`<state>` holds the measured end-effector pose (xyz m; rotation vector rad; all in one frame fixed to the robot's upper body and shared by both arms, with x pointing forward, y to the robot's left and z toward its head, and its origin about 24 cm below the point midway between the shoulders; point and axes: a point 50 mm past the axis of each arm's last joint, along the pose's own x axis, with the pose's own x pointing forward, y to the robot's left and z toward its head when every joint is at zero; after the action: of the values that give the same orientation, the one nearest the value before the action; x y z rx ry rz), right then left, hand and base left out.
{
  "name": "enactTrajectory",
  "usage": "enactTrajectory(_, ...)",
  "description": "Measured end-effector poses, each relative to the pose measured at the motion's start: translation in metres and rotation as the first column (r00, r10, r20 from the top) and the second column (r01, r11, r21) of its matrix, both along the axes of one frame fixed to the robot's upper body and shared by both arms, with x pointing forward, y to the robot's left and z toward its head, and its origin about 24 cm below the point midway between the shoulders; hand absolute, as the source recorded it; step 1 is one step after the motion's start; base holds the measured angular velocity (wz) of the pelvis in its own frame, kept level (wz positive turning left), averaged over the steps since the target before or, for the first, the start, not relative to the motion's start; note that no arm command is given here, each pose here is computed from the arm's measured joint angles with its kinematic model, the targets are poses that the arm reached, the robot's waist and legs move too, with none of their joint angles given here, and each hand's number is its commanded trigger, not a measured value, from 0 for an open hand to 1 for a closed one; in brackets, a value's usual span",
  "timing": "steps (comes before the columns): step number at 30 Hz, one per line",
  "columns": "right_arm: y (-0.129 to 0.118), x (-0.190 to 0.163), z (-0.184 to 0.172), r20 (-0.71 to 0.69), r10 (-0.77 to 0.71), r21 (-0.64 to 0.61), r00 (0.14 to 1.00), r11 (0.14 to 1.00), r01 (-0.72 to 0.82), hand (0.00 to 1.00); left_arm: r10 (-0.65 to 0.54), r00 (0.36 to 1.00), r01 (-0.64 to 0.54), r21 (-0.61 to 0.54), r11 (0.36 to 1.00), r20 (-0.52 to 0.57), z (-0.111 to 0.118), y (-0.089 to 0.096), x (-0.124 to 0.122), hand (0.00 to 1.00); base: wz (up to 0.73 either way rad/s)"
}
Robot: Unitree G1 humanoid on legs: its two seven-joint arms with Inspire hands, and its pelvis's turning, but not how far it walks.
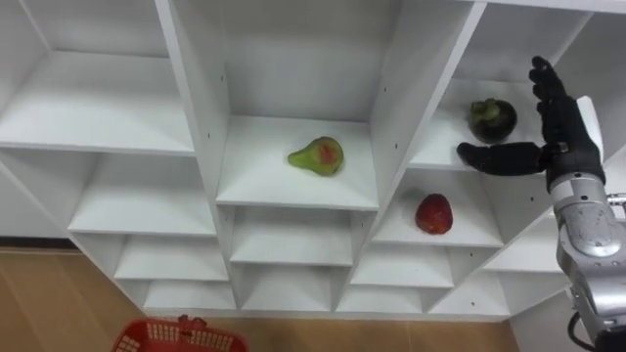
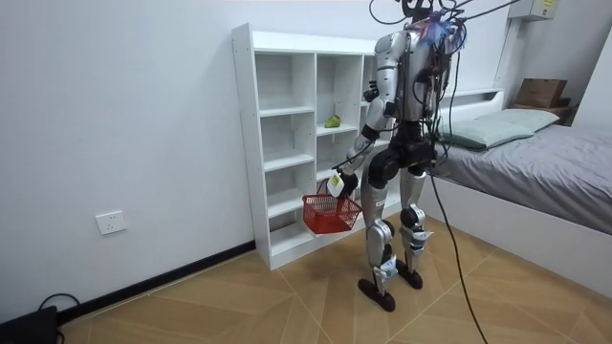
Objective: Collect fruits from the closet
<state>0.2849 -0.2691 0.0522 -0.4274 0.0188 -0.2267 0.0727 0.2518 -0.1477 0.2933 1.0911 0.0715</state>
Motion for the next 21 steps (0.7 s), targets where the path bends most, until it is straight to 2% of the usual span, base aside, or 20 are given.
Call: enactTrajectory(21, -0.013, 0.013, -0.006, -0.087, 0.012, -0.013, 0.996, 1.000, -0.013, 0.00, 0.026, 1.000, -0.026, 0.001, 1.000, -0.003, 0.000, 0.003, -0.003, 1.00, 0.00)
